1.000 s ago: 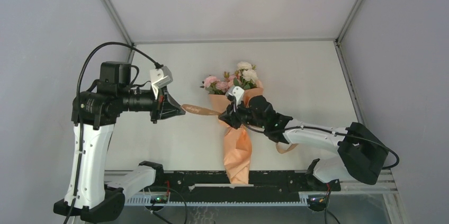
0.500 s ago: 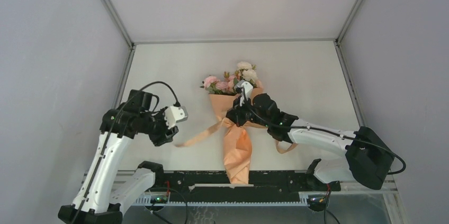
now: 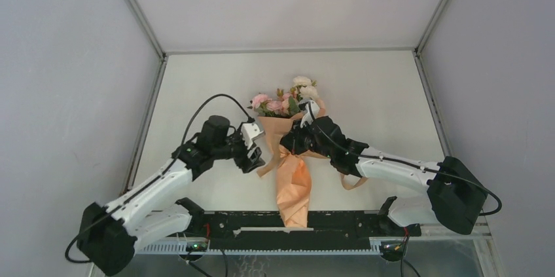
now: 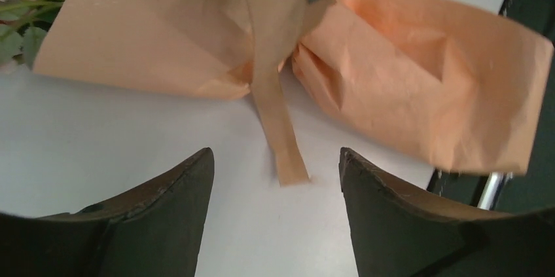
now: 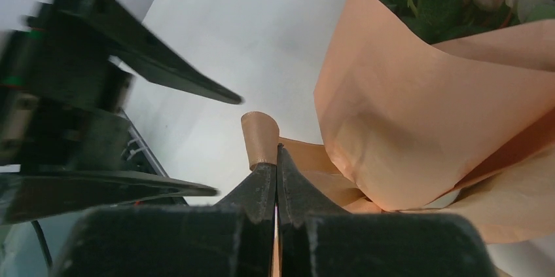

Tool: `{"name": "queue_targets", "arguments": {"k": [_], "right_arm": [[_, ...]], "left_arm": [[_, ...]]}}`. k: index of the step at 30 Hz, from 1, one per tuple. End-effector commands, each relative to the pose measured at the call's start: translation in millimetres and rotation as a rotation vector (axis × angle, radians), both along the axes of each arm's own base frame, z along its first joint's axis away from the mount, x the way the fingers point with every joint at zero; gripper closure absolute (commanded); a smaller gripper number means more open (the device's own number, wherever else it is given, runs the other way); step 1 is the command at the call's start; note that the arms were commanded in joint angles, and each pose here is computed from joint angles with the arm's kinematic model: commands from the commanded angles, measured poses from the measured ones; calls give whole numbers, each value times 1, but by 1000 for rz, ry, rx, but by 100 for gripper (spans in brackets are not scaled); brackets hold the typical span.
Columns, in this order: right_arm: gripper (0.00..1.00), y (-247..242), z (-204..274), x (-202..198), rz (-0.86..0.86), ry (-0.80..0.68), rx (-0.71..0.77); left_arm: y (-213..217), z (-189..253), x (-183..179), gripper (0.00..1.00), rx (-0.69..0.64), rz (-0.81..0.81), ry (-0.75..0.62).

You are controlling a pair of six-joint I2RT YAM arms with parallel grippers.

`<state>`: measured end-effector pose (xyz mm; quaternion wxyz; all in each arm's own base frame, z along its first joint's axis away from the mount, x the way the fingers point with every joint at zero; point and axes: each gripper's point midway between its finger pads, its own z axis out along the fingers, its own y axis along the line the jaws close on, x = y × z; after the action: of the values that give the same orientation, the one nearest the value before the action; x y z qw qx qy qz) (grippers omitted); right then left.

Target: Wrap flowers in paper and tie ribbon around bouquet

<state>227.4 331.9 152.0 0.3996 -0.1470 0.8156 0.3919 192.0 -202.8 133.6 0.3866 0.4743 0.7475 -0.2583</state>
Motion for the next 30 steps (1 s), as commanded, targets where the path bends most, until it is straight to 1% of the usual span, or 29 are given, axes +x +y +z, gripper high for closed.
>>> {"name": "queue_targets", "arguments": {"k": [1, 6, 8, 10, 13, 14, 18, 23, 26, 28, 30], "right_arm": [[100, 5, 37, 11, -91, 10, 125], [100, -6, 39, 16, -162, 22, 121], [100, -8, 41, 16, -173, 25, 124], [100, -8, 43, 16, -179, 22, 132], [100, -7, 45, 17, -186, 23, 145], [100, -7, 45, 18, -187, 24, 147], [100, -4, 43, 17, -182, 36, 154], [100, 0, 43, 15, -173, 43, 162], [100, -1, 43, 14, -170, 40, 157], [100, -2, 43, 14, -173, 39, 153], [100, -2, 43, 14, -173, 36, 150]], "left_arm": [[-49, 32, 38, 25, -327, 106, -45], [-80, 40, 46, 22, -489, 78, -150], [-88, 41, 42, 24, -537, 56, -160], [-94, 35, 35, 29, -552, 31, -157], [-101, 26, 29, 44, -575, 41, -98], [-102, 24, 28, 47, -586, 48, -82], [-104, 21, 30, 47, -606, 68, -93], [-108, 13, 36, 56, -604, 120, -76], [-108, 13, 42, 71, -613, 159, -77], [-109, 14, 41, 85, -616, 156, -71], [-109, 13, 41, 98, -615, 158, -69]]}}
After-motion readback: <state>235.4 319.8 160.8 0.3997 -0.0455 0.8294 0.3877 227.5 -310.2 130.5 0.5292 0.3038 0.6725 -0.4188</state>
